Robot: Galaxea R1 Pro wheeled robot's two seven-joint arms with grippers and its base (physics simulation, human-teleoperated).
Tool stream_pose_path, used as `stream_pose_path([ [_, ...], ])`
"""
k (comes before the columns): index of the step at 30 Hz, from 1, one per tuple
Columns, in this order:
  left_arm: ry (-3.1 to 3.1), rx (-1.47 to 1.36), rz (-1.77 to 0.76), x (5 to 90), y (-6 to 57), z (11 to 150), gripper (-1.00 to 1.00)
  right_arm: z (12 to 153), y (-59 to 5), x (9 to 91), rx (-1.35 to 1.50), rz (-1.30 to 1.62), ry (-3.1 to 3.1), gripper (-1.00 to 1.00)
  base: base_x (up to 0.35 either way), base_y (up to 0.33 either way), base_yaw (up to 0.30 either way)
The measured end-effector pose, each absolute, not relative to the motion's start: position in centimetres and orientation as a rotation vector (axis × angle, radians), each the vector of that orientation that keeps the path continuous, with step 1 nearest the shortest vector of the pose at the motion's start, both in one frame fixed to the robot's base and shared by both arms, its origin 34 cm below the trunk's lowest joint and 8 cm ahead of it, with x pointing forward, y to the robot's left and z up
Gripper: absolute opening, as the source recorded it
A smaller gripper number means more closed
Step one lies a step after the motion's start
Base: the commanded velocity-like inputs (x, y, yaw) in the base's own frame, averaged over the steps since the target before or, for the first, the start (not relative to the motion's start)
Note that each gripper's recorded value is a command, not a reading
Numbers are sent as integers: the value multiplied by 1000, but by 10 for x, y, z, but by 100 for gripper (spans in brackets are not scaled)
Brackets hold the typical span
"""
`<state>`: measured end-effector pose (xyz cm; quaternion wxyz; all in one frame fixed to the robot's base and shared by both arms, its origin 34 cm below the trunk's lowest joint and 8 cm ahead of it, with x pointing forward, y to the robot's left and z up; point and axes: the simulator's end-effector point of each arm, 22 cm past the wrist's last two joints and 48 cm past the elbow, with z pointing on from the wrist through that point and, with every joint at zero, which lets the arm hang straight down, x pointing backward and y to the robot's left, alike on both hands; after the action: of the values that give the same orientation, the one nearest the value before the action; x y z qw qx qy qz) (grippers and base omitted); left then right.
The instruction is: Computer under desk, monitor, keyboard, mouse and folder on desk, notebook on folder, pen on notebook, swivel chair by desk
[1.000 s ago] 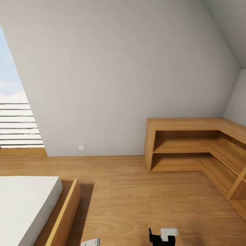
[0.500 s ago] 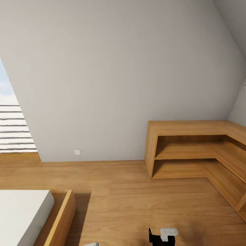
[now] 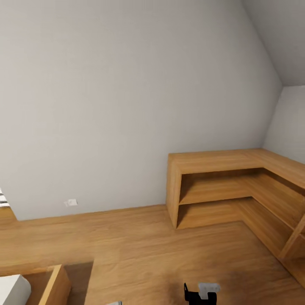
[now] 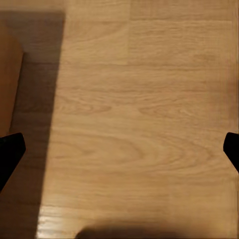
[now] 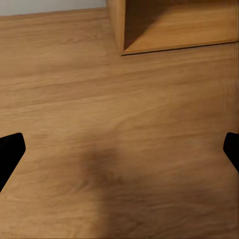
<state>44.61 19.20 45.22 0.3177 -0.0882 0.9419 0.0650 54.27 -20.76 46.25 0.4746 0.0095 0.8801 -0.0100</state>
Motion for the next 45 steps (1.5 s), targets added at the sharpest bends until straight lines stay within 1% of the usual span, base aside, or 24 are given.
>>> stream_pose_path([
  [24,2465,-234,170,449,192,456,100,468,-210,546,26,-28,2139,100,318,-10,-278],
  [34,2397,-263,152,464,193,471,100,471,-210,548,22,-28,2131,100,61,-21,-276],
  [39,2215,-334,87,502,203,515,100,473,-210,549,20,-28,2126,100,8,-3,-261],
  [42,2139,-309,40,526,213,554,100,475,-209,550,20,-27,2123,100,2,-1,-257],
  [45,2149,-277,-12,532,218,579,100,476,-209,550,20,-27,2120,100,1,0,-255],
])
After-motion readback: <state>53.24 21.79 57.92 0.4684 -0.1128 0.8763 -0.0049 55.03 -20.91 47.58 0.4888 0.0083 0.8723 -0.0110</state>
